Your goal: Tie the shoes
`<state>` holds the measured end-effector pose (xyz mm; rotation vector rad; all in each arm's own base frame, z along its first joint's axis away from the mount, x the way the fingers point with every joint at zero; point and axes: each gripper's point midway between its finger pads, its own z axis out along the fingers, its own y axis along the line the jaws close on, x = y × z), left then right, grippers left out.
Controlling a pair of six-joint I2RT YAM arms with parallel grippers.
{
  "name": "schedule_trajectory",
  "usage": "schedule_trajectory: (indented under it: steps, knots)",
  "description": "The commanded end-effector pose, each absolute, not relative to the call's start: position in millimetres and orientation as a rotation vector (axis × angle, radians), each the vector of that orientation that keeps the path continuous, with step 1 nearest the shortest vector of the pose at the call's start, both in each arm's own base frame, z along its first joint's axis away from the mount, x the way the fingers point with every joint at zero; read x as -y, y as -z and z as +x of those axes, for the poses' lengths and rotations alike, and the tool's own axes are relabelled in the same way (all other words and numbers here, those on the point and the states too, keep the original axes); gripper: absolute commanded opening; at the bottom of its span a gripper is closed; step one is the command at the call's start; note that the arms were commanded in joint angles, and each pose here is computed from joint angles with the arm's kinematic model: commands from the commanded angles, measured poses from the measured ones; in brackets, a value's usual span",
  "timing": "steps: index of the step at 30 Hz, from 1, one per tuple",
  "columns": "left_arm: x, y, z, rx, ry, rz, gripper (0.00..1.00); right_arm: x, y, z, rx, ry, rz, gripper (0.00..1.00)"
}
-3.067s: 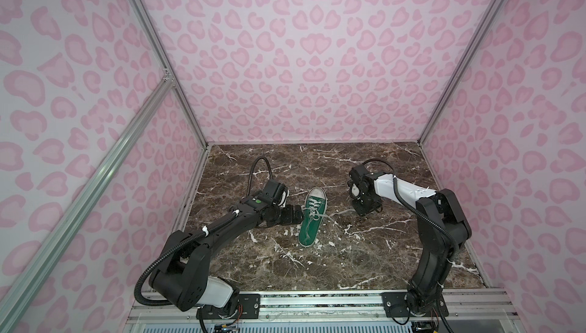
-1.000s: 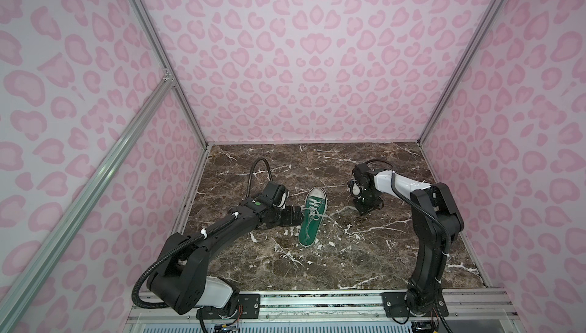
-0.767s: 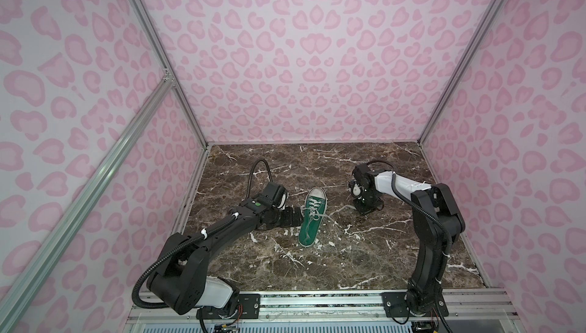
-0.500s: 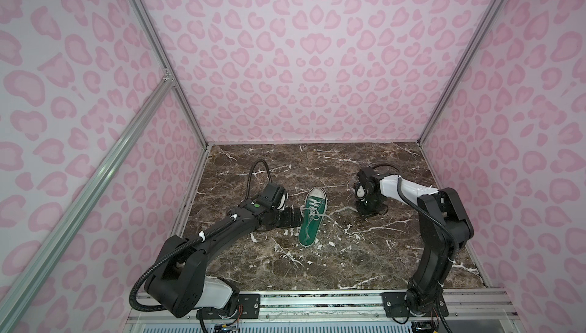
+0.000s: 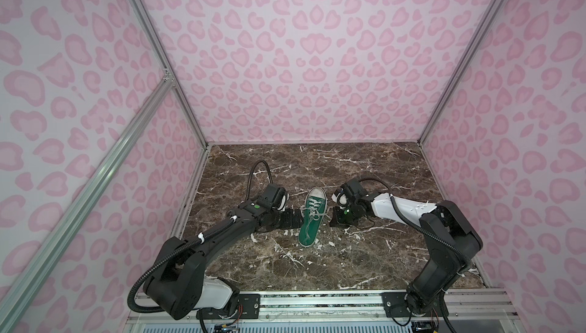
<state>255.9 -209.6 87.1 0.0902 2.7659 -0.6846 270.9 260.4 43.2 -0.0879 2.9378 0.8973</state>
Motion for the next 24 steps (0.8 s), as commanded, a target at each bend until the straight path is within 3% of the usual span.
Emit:
schedule_trajectory:
  steps: [1, 24]
  knots:
    - [208, -91, 257, -2.753, 0.675, 0.093, 0.97, -281, -48, 282, -2.905, -0.967, -0.039, 0.01]
    - [207, -84, 252, -2.768, 0.675, 0.080, 0.97, -296, -51, 334, -2.797, -0.865, -0.053, 0.01]
